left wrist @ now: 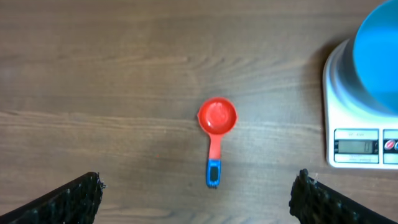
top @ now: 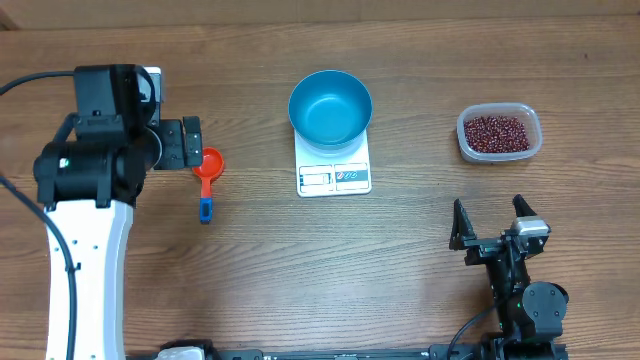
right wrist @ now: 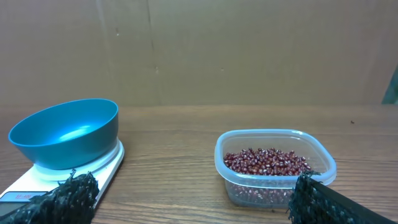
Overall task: Scoop item into bowl and weigh 150g on scale
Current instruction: 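Raise the left gripper and move it over the red measuring cup, then lower the open left gripper toward the red cup's rim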
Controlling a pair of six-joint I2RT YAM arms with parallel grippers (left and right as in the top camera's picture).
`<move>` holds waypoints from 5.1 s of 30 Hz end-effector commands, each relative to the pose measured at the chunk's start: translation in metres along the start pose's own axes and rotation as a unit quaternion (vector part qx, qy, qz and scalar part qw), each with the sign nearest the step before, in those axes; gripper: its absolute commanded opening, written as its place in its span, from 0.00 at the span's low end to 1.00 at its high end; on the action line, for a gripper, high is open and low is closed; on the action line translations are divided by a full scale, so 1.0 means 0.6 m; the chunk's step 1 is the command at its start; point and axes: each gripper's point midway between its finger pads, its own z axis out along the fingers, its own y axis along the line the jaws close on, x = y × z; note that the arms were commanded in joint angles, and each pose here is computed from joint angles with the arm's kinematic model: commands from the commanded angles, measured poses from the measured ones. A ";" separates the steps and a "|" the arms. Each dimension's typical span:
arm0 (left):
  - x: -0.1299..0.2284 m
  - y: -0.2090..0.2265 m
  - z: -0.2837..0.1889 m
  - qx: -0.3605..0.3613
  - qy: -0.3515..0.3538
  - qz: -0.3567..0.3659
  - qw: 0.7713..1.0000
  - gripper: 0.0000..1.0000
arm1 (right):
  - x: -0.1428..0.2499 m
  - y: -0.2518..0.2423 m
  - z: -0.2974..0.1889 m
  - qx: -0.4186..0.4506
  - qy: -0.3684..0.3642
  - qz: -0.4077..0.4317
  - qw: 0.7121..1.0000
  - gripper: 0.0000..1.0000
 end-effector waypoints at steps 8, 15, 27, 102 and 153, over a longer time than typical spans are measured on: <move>0.001 0.008 0.047 -0.014 0.043 0.006 0.999 0.99 | 0.004 0.003 0.000 -0.004 -0.001 -0.002 1.000 1.00; 0.009 0.006 0.076 -0.013 0.068 0.009 0.998 1.00 | 0.004 0.003 0.000 -0.004 -0.001 -0.002 1.000 1.00; 0.012 0.004 0.094 -0.013 0.081 0.010 0.997 1.00 | 0.004 0.003 0.000 -0.004 -0.001 -0.002 1.000 1.00; 0.064 -0.006 0.188 -0.011 0.159 0.012 0.987 1.00 | 0.004 0.003 0.000 -0.004 -0.001 -0.002 1.000 1.00; 0.112 -0.017 0.279 -0.001 0.134 -0.001 0.991 0.99 | 0.004 0.003 0.000 -0.004 -0.001 -0.002 1.000 1.00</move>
